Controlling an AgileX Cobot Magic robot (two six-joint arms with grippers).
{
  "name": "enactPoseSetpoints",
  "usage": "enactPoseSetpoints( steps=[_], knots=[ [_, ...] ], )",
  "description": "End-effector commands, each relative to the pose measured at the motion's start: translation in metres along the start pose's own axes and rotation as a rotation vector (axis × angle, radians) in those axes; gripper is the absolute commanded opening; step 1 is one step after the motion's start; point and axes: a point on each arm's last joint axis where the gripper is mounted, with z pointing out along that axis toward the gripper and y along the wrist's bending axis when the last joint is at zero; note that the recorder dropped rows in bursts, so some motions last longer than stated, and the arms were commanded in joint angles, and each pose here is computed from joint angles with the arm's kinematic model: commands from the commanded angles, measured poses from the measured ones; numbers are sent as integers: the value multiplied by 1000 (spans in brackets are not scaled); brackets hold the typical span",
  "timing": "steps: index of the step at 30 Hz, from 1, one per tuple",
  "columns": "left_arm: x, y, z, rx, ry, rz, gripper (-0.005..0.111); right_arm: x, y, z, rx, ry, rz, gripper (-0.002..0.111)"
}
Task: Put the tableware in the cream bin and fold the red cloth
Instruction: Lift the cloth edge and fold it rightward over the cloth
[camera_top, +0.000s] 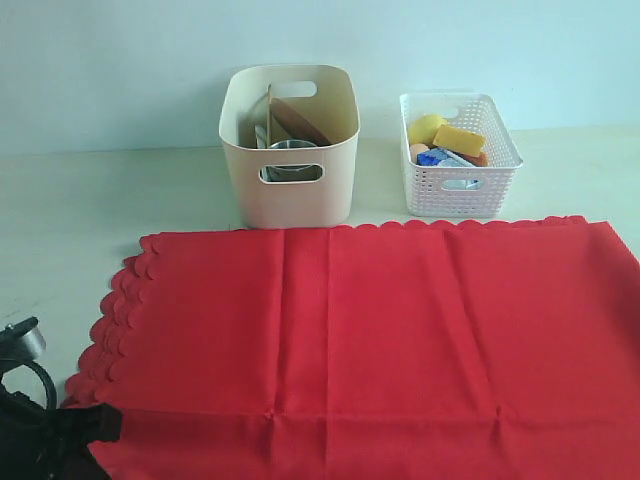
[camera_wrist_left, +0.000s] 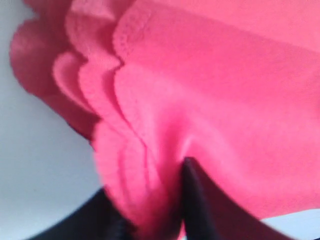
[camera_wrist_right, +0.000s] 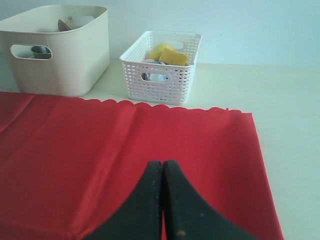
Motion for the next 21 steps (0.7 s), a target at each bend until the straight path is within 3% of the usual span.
enactPoseSetpoints(
  steps=[1, 12, 21],
  knots=[
    [-3, -3, -12, 21, -105, 23, 0, 1, 0, 0, 4, -3, 3, 0],
    [-4, -24, -43, 155, -235, 90, 0, 1, 0, 0, 4, -3, 3, 0],
    [-5, -63, -43, 236, -200, 205, 0, 1, 0, 0, 4, -6, 3, 0]
  ],
)
